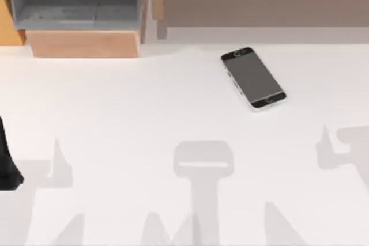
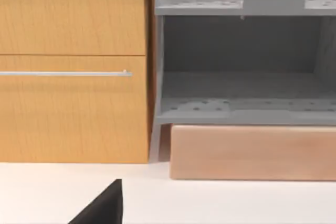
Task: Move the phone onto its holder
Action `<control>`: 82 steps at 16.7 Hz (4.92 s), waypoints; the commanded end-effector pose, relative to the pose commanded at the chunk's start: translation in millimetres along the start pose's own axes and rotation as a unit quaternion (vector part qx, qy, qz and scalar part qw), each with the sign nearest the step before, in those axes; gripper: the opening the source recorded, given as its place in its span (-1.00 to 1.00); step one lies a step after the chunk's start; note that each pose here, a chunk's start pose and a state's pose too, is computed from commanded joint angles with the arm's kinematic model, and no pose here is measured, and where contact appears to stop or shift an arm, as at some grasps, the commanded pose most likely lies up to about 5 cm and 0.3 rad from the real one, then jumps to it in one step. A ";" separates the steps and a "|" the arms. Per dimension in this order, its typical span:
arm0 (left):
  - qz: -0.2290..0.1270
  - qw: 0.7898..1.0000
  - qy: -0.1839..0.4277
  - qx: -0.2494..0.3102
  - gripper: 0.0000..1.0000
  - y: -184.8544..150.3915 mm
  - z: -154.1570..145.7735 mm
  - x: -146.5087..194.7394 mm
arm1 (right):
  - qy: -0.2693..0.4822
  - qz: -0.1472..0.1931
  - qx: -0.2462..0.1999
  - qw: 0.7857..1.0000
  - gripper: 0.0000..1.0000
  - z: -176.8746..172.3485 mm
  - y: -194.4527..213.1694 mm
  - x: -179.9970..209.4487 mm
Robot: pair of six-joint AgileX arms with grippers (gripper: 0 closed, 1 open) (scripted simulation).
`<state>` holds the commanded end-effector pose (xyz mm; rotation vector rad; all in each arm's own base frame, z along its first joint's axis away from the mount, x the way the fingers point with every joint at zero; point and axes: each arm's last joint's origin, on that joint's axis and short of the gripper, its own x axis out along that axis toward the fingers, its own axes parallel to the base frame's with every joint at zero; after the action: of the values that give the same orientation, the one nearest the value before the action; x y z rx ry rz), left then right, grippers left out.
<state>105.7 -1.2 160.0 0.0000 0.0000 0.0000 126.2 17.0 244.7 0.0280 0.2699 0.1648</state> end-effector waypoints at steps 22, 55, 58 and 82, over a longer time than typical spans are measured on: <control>0.000 1.000 0.000 0.000 1.00 0.0 0.0 0.0 | 0.604 0.050 -0.104 0.789 1.00 23.8 114.0 356.7; 0.000 1.000 0.000 0.000 1.00 0.0 0.0 0.0 | 0.565 0.057 -0.105 0.817 0.10 -46.3 114.9 407.9; 0.000 1.000 0.000 0.000 1.00 0.0 0.0 0.0 | 0.565 0.057 -0.105 0.817 -0.36 -46.3 114.9 407.9; 0.000 1.000 0.000 0.000 1.00 0.0 0.0 0.0 | 0.556 0.058 -0.105 0.822 -1.00 -12.6 117.6 396.8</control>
<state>105.7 -1.2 160.0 0.0000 0.0000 0.0000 481.4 198.8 134.0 -0.2860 1.4299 0.3227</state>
